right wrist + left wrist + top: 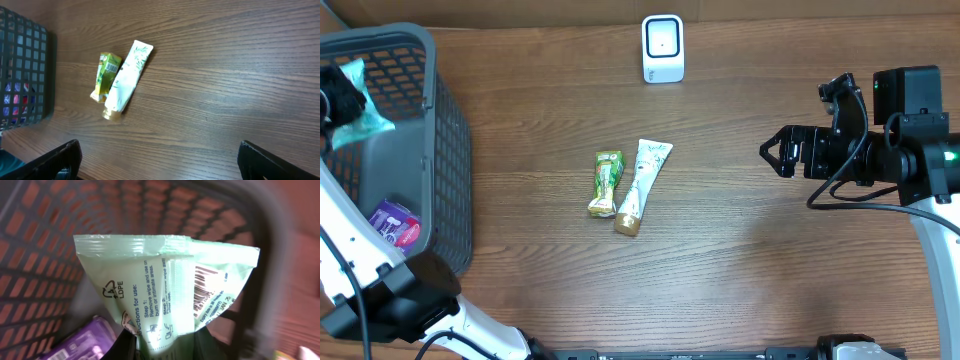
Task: Scan the item barcode
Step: 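Lift the wipes pack out and set it left of the pouch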
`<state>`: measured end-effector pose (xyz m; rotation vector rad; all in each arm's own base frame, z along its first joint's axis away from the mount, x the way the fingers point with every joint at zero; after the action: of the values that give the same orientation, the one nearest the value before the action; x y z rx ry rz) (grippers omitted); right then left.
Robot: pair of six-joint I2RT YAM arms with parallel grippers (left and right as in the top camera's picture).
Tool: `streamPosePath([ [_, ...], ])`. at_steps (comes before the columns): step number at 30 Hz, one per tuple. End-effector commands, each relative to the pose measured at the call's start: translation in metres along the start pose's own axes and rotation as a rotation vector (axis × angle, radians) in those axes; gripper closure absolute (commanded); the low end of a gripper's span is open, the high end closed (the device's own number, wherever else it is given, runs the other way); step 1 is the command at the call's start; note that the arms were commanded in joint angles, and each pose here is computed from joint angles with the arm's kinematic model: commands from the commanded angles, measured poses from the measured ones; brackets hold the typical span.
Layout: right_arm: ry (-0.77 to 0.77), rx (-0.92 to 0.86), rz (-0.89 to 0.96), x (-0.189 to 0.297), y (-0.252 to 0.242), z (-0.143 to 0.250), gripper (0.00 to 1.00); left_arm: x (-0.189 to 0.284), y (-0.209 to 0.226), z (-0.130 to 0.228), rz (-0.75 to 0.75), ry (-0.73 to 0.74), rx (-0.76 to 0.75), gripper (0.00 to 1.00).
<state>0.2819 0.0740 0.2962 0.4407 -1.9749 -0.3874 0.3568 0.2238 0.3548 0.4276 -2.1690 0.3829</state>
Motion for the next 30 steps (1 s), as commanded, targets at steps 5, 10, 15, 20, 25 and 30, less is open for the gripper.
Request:
streamPosePath([
  [5, -0.015, 0.006, -0.014, 0.003, 0.005, -0.003, 0.00, 0.093, -0.068, -0.002, 0.249, -0.168, -0.077, 0.89],
  [10, -0.015, 0.006, -0.014, 0.003, 0.005, -0.003, 0.00, 0.119, -0.102, 0.011, 0.303, -0.191, -0.153, 0.87],
  [15, -0.012, 0.005, -0.013, 0.003, 0.005, -0.002, 0.00, 0.122, -0.140, 0.034, 0.377, -0.115, -0.228, 0.86],
  [20, -0.020, 0.009, -0.014, 0.003, 0.005, -0.004, 0.00, 0.102, -0.166, 0.062, 0.342, 0.034, -0.307, 0.86],
  [25, -0.030, 0.014, -0.015, 0.003, 0.005, -0.006, 0.00, 0.064, -0.196, 0.094, 0.346, 0.195, -0.394, 0.85],
  [30, -0.029, 0.013, -0.015, 0.003, 0.005, -0.005, 0.00, 0.022, -0.223, 0.133, 0.355, 0.347, -0.457, 0.86],
])
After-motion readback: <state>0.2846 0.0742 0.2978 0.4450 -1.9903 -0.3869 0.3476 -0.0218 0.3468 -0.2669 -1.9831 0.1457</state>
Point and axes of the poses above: each gripper's point midway between its finger pads, its own x axis back along the fingers, its own y axis along the line the jaws close on, z = x × y, the point moved 4 cm from there along x, back along the fingers, and after that the axes turned 1 degree about -x, right-handed, at the moved point
